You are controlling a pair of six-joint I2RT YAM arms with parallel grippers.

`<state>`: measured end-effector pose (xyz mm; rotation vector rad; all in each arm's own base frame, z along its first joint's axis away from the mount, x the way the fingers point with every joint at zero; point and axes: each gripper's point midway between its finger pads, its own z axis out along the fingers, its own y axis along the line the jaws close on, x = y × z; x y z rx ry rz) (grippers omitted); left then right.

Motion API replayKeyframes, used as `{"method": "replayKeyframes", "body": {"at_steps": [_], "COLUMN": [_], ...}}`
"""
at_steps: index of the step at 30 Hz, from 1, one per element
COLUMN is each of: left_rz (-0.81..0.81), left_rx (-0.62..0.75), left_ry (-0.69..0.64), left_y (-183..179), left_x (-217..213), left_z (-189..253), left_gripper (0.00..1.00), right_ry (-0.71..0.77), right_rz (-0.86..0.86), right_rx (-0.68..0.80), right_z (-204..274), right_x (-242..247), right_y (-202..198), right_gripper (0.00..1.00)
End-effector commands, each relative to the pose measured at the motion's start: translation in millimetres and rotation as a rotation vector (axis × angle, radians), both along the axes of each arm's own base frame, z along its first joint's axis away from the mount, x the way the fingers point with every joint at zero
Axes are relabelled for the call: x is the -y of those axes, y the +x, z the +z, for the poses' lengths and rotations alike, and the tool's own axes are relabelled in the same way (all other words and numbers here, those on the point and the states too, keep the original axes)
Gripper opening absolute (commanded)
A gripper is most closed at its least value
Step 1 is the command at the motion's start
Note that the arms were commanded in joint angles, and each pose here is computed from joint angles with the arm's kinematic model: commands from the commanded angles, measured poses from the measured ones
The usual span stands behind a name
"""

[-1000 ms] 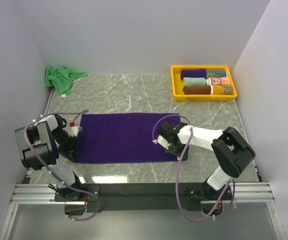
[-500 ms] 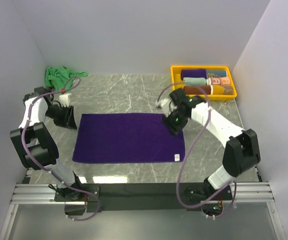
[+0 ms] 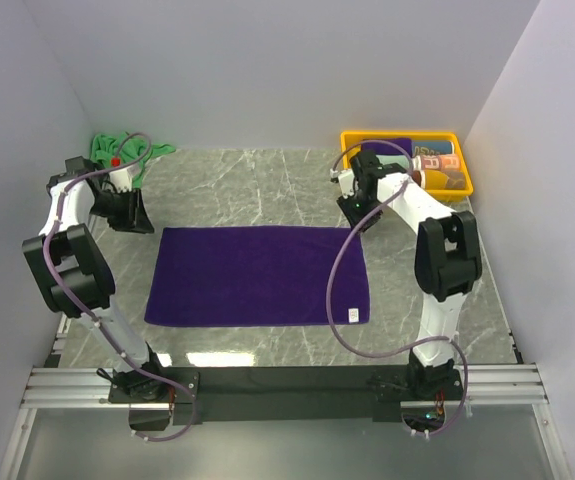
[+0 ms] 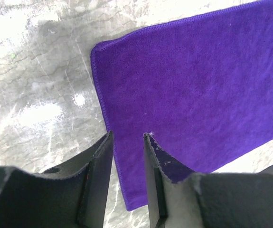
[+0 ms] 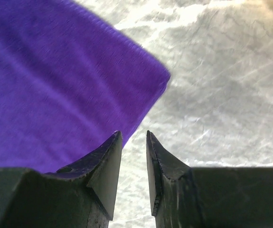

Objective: Roll the towels
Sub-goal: Fold the towel

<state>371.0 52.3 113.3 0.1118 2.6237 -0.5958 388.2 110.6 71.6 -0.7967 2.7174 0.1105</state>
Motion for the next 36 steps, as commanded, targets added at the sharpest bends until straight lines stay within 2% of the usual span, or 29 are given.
{"method": "replayKeyframes", "body": {"at_steps": [1, 6, 14, 28, 32, 35, 36], "left_rz": [0.025, 0.041, 0.066, 0.099, 0.095, 0.077, 0.064], "left_rx": [0.062, 0.051, 0.050, 0.040, 0.034, 0.035, 0.039], "left_ry": [-0.022, -0.036, -0.029, 0.001, 0.011, 0.046, 0.055], "left_y": [15.1, 17.5, 22.4, 43.7, 53.2, 61.7, 65.5], "left_x": [-0.1, 0.5, -2.9, -16.3, -16.5, -15.1, -10.7], "left_z": [18.0, 13.9, 7.8, 0.5, -9.3, -17.8, -19.7], "left_gripper": [0.38, 0.41, 0.41, 0.46, 0.48, 0.49, 0.49], "right_ry": [-0.027, -0.047, -0.061, -0.020, -0.018, -0.013, -0.014], "right_rz": [-0.027, -0.035, -0.042, -0.012, 0.001, 0.004, 0.003], "right_rx": [0.073, 0.075, 0.066, -0.050, -0.068, -0.072, -0.075], "right_z": [4.8, -5.1, -23.1, -49.4, -50.8, -50.9, -51.2], "right_x": [4.5, 8.7, 12.7, 9.0, 10.2, 10.1, 10.8], "right_y": [28.6, 44.0, 63.9, 52.0, 46.8, 46.0, 45.7], "right_gripper": [0.34, 0.34, 0.34, 0.34, 0.27, 0.17, 0.08]}}
